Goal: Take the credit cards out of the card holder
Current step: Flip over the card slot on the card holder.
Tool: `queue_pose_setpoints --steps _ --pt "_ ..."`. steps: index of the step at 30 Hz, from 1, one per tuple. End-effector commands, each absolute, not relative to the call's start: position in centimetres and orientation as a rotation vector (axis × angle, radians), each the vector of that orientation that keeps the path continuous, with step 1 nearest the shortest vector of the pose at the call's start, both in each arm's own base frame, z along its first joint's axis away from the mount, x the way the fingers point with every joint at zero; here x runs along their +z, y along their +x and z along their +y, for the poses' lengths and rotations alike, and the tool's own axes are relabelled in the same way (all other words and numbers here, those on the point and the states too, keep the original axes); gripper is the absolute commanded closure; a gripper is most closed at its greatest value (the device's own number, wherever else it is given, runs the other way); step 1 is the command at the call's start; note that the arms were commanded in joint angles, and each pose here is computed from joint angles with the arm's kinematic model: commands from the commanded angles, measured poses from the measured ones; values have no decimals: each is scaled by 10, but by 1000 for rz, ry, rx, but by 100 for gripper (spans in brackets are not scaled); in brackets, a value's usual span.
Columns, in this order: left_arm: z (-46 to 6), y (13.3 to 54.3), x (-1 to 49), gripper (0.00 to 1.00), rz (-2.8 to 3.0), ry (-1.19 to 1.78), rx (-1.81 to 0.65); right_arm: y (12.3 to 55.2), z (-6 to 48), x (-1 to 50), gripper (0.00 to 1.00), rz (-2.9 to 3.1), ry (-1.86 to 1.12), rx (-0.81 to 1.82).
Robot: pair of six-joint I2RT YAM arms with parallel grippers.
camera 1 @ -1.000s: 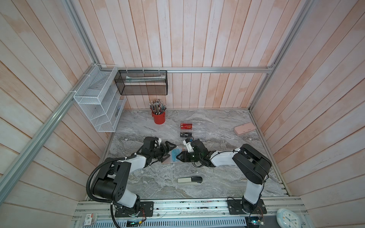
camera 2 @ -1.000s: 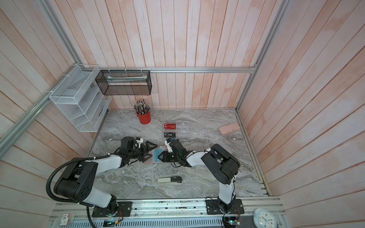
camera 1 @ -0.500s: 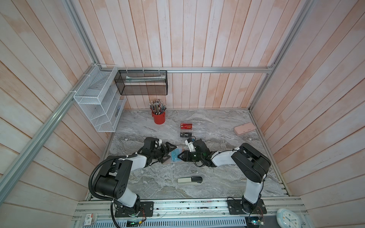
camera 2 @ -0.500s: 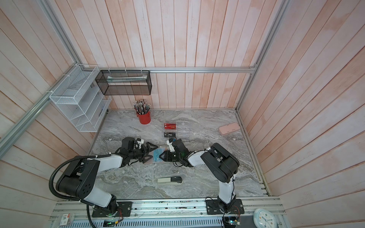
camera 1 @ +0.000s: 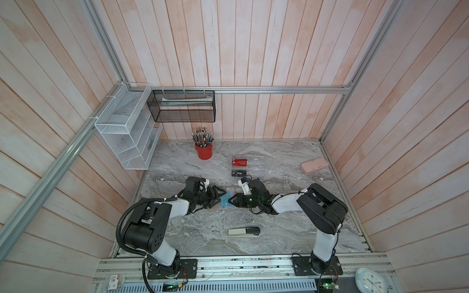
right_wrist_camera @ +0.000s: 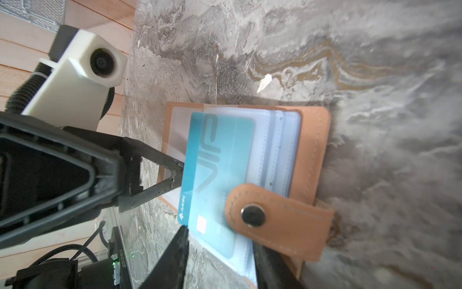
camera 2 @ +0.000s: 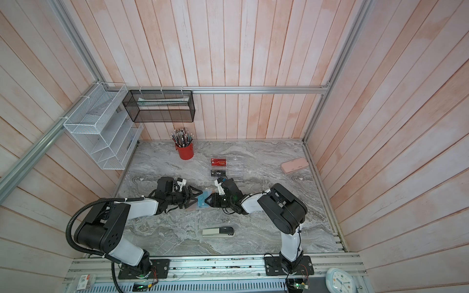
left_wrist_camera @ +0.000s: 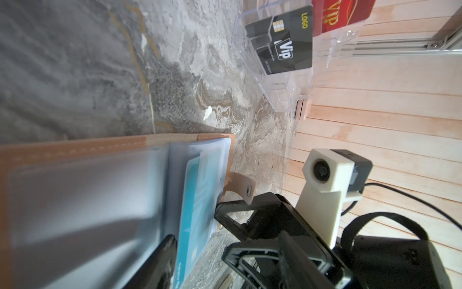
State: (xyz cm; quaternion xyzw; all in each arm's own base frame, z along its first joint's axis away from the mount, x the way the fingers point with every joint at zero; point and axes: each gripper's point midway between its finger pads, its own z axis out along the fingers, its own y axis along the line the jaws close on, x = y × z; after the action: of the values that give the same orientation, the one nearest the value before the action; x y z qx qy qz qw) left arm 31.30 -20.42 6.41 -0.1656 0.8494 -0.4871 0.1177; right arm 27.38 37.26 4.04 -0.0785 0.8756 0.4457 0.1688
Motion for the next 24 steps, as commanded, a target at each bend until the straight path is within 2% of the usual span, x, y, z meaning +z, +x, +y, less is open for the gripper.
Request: queue_pose_setpoints --steps 1,6,10,24 --pt "-205 315 63 37 2479 -448 -1432 269 361 11 57 2593 -176 1198" --pt "-204 313 61 37 2487 -448 -1424 270 359 11 57 2598 -164 1179" --pt "-204 310 56 49 2498 -446 -1422 271 359 10 57 2601 -160 1177" --pt "-200 301 42 61 2530 -428 -1391 271 358 9 58 2604 -153 1174"
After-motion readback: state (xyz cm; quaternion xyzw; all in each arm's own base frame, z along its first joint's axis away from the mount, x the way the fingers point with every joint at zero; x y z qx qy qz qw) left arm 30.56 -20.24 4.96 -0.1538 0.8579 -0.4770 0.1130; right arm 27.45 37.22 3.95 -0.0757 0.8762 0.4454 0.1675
